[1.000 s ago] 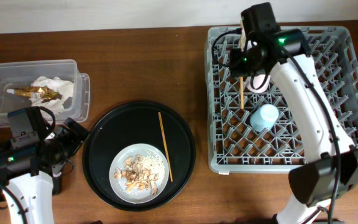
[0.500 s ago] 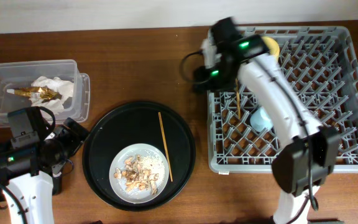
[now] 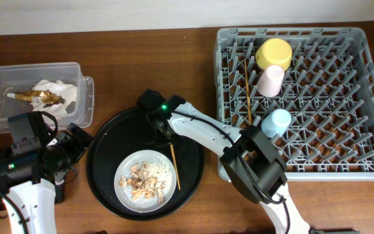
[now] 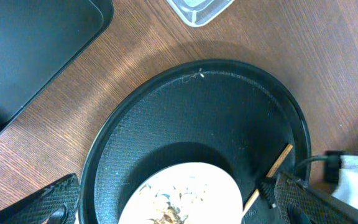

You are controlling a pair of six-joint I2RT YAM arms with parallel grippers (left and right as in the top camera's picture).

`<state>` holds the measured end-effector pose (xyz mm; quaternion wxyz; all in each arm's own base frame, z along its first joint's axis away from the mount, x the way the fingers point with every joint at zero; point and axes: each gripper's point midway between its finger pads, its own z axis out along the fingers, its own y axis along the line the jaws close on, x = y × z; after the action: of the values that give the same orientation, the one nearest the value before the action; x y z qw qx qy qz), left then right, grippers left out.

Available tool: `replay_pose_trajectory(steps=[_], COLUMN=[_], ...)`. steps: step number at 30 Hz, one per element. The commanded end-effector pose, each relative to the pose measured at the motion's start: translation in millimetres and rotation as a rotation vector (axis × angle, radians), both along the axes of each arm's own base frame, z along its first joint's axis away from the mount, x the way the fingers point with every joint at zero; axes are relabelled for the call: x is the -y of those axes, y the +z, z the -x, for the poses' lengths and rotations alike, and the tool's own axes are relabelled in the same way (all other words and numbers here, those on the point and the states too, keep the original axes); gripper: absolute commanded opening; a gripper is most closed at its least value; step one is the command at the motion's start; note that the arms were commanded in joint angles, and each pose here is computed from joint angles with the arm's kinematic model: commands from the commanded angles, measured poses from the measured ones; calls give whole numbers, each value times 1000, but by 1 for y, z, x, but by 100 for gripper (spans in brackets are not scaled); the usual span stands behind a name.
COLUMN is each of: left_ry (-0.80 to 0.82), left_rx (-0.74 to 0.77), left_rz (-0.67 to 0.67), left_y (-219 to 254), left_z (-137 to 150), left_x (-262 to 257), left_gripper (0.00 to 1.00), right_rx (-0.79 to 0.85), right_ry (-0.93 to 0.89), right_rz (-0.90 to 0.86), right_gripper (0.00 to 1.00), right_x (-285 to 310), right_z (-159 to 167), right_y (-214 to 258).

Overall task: Sort waste into correct bins and load items into the dishwasher rack
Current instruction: 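Carry the second chopstick to the rack and stand it upright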

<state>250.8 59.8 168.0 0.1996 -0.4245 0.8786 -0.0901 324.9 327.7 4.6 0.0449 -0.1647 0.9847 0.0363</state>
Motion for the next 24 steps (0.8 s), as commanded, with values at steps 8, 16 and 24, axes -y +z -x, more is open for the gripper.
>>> replay_pose_trajectory(steps=[8, 16, 24], left_ry=[12, 12, 12], left_rx=[11, 11, 12], left_rz=[-8, -8, -8], left_y=[4, 4, 4], left_z=[-1, -1, -1], left_x=[-3, -3, -3], left_gripper=[99, 99, 99], right_rx=[140, 248, 165], right_ry=[-143, -242, -261], right_rz=[-114, 0, -70], right_gripper=[4, 4, 29], right_x=[41, 257, 252], right_z=[-69, -150, -149], right_y=[131, 188, 144])
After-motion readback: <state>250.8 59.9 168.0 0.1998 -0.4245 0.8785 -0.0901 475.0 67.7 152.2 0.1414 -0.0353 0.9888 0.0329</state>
